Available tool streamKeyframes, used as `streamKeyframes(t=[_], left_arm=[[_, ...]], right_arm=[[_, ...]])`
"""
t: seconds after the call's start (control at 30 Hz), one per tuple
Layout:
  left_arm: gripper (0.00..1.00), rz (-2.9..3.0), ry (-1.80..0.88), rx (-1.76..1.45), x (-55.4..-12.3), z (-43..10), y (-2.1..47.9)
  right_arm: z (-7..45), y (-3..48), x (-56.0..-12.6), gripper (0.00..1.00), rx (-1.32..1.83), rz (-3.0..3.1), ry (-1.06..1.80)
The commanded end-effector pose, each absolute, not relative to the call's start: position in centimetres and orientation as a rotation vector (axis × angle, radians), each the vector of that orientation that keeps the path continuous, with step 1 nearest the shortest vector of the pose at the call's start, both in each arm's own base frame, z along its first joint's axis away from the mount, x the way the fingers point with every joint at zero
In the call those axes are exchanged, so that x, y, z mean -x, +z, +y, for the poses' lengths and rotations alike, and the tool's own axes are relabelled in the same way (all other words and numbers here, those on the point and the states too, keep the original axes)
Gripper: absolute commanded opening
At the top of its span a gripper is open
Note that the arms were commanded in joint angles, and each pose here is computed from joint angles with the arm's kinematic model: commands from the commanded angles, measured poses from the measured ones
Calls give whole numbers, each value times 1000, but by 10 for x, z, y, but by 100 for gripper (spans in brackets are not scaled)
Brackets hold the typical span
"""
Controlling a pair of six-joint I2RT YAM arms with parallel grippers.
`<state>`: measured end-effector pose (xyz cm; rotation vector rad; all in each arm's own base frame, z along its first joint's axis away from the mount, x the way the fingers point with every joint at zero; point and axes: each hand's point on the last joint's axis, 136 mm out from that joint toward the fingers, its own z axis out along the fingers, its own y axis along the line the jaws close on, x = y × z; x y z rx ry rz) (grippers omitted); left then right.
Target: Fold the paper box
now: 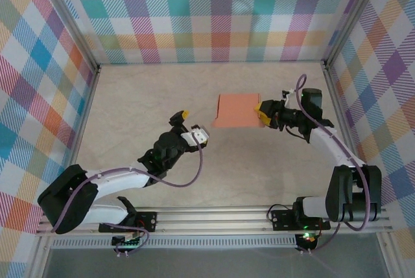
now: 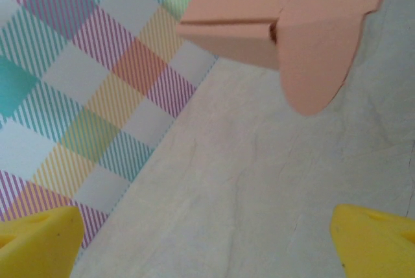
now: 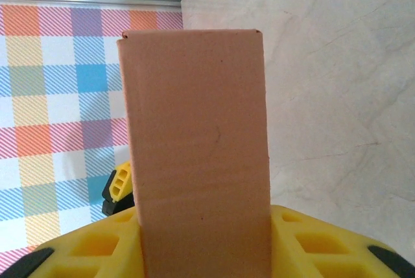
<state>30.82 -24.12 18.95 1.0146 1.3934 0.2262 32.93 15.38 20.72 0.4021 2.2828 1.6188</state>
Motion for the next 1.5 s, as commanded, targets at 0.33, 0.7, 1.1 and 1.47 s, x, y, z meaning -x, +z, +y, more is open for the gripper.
streamKeyframes(t=[0.33,0.7,1.1,1.47], left_arm=[[100,1076,450,-1003,-311,-295,221],[91,964,454,-1006,-309,-337,236],[69,967,462,-1040,-309,-344,227],[56,987,444,-1024,-307,-341,231]], right_arm=[[158,232,-319,41,-399,2264,1712],[158,233,-312,42,-390,2255,1726],[159,236,-310,42,-390,2253,1727],[157,237,-309,43,-410,2254,1714]])
